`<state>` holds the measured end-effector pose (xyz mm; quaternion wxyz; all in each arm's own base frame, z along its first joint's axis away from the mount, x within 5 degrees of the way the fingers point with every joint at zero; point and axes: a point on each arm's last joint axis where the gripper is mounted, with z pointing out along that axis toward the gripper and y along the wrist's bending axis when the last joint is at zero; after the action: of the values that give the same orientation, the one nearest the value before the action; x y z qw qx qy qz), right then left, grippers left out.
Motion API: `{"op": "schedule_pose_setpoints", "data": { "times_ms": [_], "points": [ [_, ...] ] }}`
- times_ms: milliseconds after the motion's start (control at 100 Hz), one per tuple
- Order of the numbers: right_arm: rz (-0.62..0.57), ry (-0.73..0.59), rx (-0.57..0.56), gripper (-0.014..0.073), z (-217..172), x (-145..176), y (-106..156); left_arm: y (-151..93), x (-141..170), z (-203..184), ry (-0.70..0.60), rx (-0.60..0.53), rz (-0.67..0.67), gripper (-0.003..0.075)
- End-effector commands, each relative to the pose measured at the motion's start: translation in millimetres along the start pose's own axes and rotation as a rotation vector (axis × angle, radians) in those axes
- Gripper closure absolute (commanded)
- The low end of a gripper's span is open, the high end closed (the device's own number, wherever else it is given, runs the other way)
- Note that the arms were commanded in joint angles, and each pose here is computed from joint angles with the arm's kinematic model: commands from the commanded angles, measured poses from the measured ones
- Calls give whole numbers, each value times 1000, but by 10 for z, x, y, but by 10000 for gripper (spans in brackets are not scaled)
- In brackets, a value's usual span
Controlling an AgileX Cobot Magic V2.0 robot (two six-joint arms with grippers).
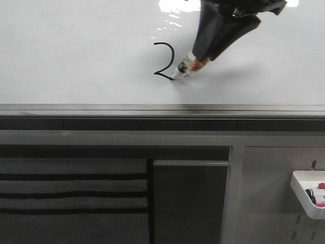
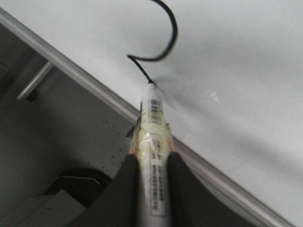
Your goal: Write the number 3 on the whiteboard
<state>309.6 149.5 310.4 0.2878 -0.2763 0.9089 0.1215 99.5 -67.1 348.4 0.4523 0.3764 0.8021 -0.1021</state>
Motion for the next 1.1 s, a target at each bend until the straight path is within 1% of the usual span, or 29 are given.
{"op": "schedule_pose_setpoints", "data": {
  "times_ms": [0, 90, 200, 250, 280, 350, 400, 430, 450, 500, 550, 620, 710, 760, 830, 990, 1090],
  "points": [
    [-16, -39, 36, 643, -154, 0, -28, 35, -127, -60, -96, -31, -19, 353],
    [-45, -89, 23, 643, -32, -12, 112, 35, -127, -60, -96, -31, -19, 353],
    [-85, -198, 17, 643, 57, -161, 273, 35, -127, -60, -96, -31, -19, 353],
    [-90, -239, 11, 643, 25, -242, 316, 38, -129, -46, -91, -30, -18, 353],
    [-97, -245, 6, 643, -5, -275, 343, 40, -128, -31, -84, -27, -19, 353],
    [-107, -209, -23, 643, -104, -286, 409, 42, -129, 37, -55, -10, 8, 353],
    [-174, -178, -44, 643, -201, -237, 497, 28, -133, 101, -22, 29, 34, 353],
    [-250, -158, -61, 643, -261, -186, 579, 11, -143, 141, -5, 64, 44, 353],
    [-280, -148, -73, 643, -305, -146, 620, 4, -149, 173, 11, 86, 62, 353],
    [-412, -138, -106, 643, -417, -47, 783, -31, -181, 235, 31, 159, 89, 353],
    [-514, -148, -131, 643, -552, 50, 912, -56, -224, 289, 40, 222, 136, 353],
    [-616, -180, -156, 643, -708, 155, 1053, -82, -295, 362, 32, 297, 172, 353],
    [-690, -230, -174, 643, -876, 206, 1168, -104, -380, 454, -7, 363, 214, 353],
    [-761, -262, -172, 643, -961, 221, 1199, -112, -422, 500, -33, 392, 253, 353],
    [-825, -281, -165, 643, -1010, 230, 1209, -126, -468, 566, -67, 432, 288, 353],
    [-882, -291, -157, 643, -1025, 233, 1212, -122, -600, 689, -135, 484, 336, 353],
    [-910, -296, -153, 643, -1026, 231, 1212, -106, -654, 776, -134, 496, 357, 353]
  ]
}}
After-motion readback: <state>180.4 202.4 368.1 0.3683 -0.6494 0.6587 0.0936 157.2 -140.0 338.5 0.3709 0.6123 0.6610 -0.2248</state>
